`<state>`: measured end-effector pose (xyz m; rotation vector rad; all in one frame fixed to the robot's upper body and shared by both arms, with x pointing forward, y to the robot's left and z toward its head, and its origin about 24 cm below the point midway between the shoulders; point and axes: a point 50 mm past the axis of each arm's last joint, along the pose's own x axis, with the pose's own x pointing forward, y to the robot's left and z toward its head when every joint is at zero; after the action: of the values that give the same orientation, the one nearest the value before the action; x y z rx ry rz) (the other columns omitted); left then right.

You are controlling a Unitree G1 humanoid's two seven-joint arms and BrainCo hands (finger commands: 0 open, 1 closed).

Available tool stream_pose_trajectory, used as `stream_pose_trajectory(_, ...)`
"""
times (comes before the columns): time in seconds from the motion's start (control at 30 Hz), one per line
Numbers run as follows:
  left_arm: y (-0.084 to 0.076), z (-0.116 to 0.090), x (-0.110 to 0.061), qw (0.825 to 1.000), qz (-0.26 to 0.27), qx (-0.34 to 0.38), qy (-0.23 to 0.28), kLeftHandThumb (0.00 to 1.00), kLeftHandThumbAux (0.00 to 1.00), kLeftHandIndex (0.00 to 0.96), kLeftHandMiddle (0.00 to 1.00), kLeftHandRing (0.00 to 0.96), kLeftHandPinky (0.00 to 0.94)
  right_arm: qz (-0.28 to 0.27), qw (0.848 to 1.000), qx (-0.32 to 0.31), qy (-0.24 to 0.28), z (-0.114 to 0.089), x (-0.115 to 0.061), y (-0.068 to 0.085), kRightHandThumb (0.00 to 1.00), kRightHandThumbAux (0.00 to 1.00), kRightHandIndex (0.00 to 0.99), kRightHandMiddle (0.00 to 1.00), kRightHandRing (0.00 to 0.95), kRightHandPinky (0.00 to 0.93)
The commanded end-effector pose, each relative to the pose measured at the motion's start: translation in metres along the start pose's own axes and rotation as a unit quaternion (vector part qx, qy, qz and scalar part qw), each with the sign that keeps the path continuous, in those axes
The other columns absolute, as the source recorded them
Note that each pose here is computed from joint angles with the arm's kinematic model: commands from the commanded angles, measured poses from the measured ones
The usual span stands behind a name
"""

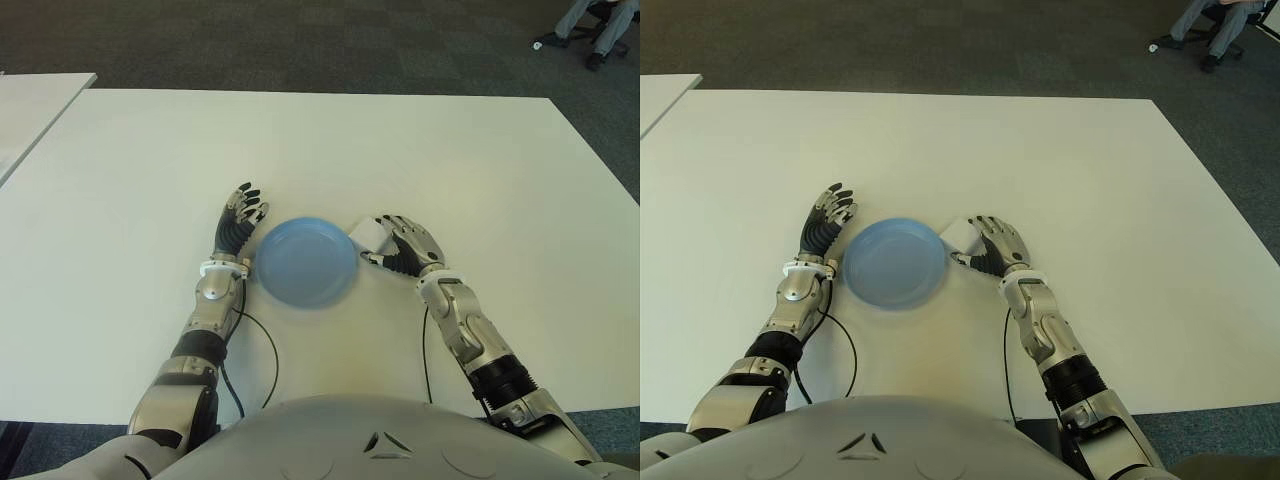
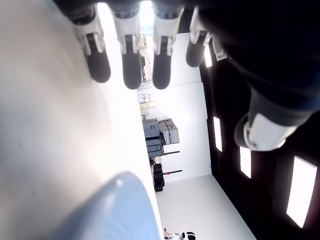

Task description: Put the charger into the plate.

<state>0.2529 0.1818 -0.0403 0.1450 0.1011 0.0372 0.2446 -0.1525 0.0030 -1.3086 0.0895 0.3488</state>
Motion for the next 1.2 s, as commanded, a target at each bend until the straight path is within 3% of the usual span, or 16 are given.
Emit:
stream_pose_trajectory(0.03, -0.0025, -0.0268, -0.0195, 0.998, -0.009, -0.002, 0.068, 0.000, 0.545, 0.119, 0.203, 0.202, 0.204, 0.015, 1.000, 0.006, 0.011, -0.0028, -0.0015, 0.0045, 0.276, 0.292, 0.000, 0.000, 0.000, 0.094)
stream_pose_trajectory(0.93, 0.0003, -0.0244, -0.0227, 0.998, -0.010, -0.001, 0.058, 0.000, 0.546, 0.116, 0.191, 0.191, 0.189, -0.012, 0.999, 0.033, 0.015, 0.0006, 0.0019, 0.0121, 0.254, 0.308, 0.000, 0.000, 0.000, 0.050)
stream_pose_trajectory(1.2, 0.0000, -0.0235, -0.0224, 0.998, -0.007, 0.005, 0.055, 0.000, 0.528, 0.133, 0.206, 0.210, 0.219, -0.027, 0.999, 0.036, 0.020, -0.0004, 0.0041, 0.0143, 0.242, 0.321, 0.000, 0.000, 0.004, 0.094)
